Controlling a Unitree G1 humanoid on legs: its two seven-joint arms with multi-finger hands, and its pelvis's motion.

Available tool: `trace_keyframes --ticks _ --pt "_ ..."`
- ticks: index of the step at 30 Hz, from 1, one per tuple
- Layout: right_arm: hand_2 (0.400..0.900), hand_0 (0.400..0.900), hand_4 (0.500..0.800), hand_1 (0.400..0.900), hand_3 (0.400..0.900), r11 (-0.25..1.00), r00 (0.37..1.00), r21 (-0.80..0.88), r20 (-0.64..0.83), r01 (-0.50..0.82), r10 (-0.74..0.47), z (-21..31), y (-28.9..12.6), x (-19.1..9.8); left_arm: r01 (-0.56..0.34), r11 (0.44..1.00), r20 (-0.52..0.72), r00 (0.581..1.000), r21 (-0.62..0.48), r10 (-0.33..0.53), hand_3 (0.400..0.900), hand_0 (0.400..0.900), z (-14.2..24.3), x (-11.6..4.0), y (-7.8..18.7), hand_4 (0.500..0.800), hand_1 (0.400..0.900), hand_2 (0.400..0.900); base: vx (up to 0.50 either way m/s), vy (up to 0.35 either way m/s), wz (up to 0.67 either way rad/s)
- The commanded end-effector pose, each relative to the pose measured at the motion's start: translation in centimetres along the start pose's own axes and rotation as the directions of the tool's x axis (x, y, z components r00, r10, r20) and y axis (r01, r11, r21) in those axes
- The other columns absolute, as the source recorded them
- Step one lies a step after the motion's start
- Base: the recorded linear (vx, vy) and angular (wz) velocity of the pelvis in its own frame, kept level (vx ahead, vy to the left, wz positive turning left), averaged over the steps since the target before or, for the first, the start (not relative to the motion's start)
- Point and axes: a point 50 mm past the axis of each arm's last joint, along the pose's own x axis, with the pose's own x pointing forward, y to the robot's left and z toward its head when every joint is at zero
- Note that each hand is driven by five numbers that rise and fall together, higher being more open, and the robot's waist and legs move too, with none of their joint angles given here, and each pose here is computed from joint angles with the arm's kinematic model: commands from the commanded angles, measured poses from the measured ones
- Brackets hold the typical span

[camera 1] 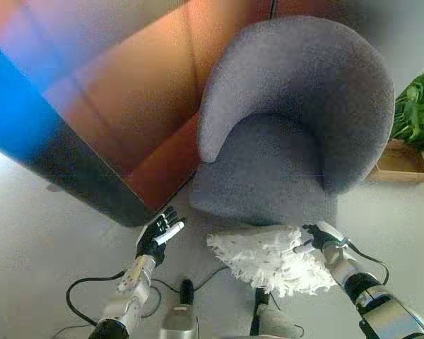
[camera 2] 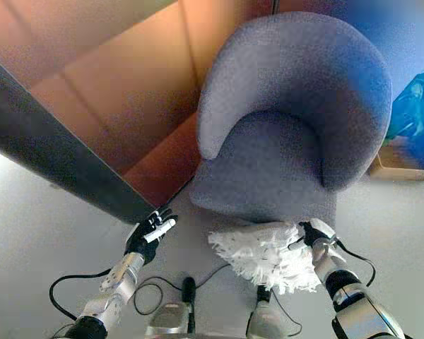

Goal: Pick up the pillow and put it on the sofa.

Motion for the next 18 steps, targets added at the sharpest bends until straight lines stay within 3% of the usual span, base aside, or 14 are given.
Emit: trace_keyframes --ticks 1,18 --pt "0.900 0.900 0.800 0.900 0.900 0.990 0.991 -0.056 0.040 0.131 -0.129 0.9 -3.7 0.3 0.116 0.992 0.178 0.976 0.043 -0.122 0.900 0.900 3.6 0.7 -2.2 0.800 0.900 0.900 0.000 0.000 0.00" --pt "0.900 0.900 0.800 0.900 0.900 0.983 0.984 -0.060 0.043 0.174 -0.172 1.7 -5.4 0.4 0.123 0.992 0.194 0.973 0.040 -0.128 0.900 0.900 4.4 1.1 -2.3 0.800 0.900 0.900 -0.020 -0.003 0.00"
